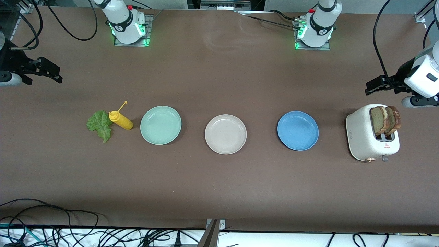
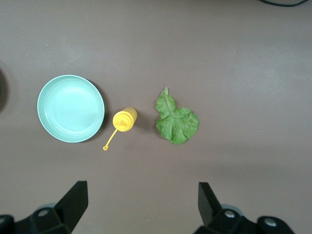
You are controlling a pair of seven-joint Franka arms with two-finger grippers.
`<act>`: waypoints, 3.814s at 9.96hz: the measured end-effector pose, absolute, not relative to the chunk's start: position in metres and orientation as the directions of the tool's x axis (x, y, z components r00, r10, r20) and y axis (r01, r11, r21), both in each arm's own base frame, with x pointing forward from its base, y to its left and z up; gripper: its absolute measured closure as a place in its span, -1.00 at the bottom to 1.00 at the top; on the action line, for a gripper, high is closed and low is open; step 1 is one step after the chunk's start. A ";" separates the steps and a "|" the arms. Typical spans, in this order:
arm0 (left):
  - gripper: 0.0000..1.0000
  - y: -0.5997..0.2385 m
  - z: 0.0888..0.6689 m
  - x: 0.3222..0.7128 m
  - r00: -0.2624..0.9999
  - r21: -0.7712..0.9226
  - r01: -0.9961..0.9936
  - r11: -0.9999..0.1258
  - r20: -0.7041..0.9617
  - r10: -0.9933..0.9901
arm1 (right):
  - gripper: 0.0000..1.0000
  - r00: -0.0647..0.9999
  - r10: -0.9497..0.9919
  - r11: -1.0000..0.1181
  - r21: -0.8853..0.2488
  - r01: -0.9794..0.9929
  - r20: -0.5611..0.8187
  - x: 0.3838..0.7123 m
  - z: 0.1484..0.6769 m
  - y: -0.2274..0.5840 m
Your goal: Make sandwich on beige plate with both arms
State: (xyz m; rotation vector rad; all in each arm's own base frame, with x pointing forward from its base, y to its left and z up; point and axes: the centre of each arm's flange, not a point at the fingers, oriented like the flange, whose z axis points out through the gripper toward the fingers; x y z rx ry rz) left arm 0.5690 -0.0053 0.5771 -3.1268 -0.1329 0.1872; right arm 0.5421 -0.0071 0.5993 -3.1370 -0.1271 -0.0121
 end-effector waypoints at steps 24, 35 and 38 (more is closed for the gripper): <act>-1.00 -0.004 0.576 0.569 0.989 -0.012 0.087 -0.996 -0.120 0.088 | -1.00 0.997 0.081 -0.997 -0.002 0.081 0.007 0.542 0.599 -0.007; -1.00 0.050 0.507 0.608 0.984 -0.051 0.119 -0.992 -0.129 0.125 | -1.00 0.997 0.082 -0.997 -0.002 0.082 0.000 0.541 0.599 -0.007; -1.00 0.078 0.467 0.621 0.988 -0.047 0.104 -0.993 -0.106 0.108 | -1.00 0.997 0.082 -0.997 -0.002 0.082 -0.002 0.541 0.598 -0.006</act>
